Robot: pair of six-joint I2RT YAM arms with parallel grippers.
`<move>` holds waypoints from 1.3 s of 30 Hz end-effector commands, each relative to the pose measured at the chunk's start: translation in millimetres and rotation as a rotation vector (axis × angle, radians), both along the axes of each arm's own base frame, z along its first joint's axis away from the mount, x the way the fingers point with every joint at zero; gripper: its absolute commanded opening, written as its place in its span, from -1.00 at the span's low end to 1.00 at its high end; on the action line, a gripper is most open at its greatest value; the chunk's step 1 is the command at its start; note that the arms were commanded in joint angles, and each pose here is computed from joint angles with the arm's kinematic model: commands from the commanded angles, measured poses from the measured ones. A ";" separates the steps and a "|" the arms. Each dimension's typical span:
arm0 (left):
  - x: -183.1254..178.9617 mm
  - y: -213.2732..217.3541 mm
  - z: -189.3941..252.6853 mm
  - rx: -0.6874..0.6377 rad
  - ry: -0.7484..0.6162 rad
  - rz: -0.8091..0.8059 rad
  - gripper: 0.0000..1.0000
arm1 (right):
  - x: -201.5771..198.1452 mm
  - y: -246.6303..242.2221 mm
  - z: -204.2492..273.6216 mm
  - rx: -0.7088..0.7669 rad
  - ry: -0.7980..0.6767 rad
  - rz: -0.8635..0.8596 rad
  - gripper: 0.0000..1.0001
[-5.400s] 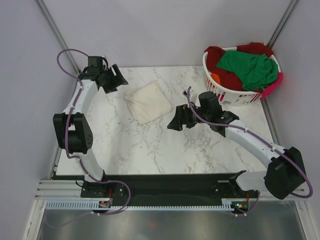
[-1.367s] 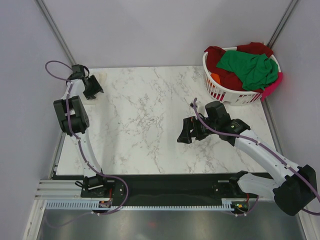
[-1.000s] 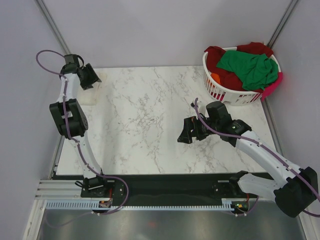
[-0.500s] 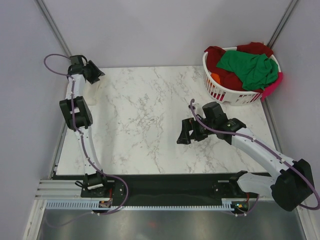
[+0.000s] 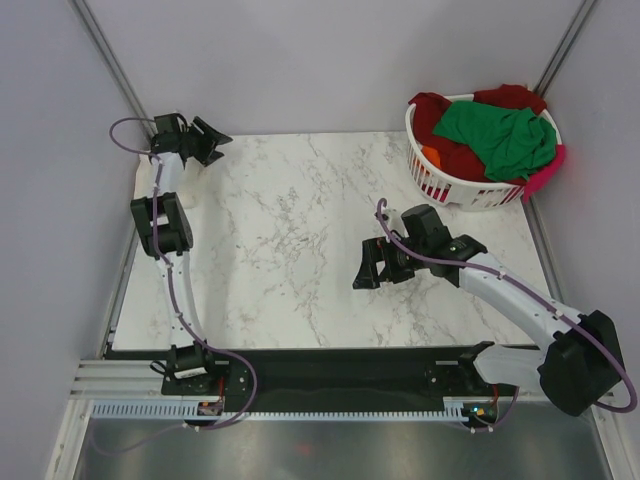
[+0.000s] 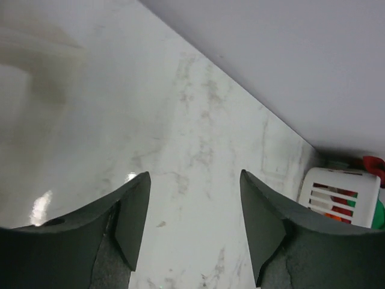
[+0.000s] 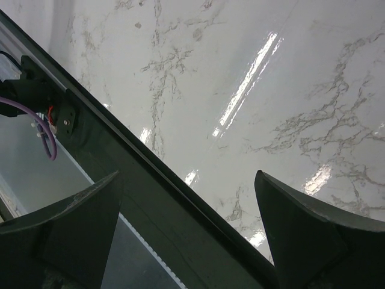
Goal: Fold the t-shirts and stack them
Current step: Neatly place the folded tshirt to the corner
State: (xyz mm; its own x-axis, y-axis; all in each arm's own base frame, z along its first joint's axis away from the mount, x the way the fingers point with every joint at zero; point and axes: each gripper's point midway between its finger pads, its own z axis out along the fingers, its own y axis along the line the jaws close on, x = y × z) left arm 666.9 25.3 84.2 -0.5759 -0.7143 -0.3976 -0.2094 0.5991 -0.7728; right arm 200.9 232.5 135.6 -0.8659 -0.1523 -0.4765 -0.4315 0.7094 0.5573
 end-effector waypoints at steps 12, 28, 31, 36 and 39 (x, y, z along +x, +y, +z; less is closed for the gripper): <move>-235.6 -162.9 375.2 0.313 -0.726 -0.351 1.00 | 49.5 -7.2 194.0 0.165 -0.431 -0.222 0.96; -343.7 -14.2 256.3 0.837 -0.691 0.492 0.98 | 23.8 -86.9 248.0 0.374 -0.683 -0.629 0.96; -331.6 -23.4 243.7 0.848 -0.659 0.450 0.98 | 23.2 -96.1 245.2 0.363 -0.699 -0.667 0.96; -329.7 -57.5 246.6 0.845 -0.781 0.271 0.91 | 16.1 -99.4 254.0 0.362 -0.754 -0.636 0.96; -337.4 -61.3 249.2 0.842 -0.802 0.263 0.96 | 16.3 -88.9 258.5 0.356 -0.763 -0.568 0.96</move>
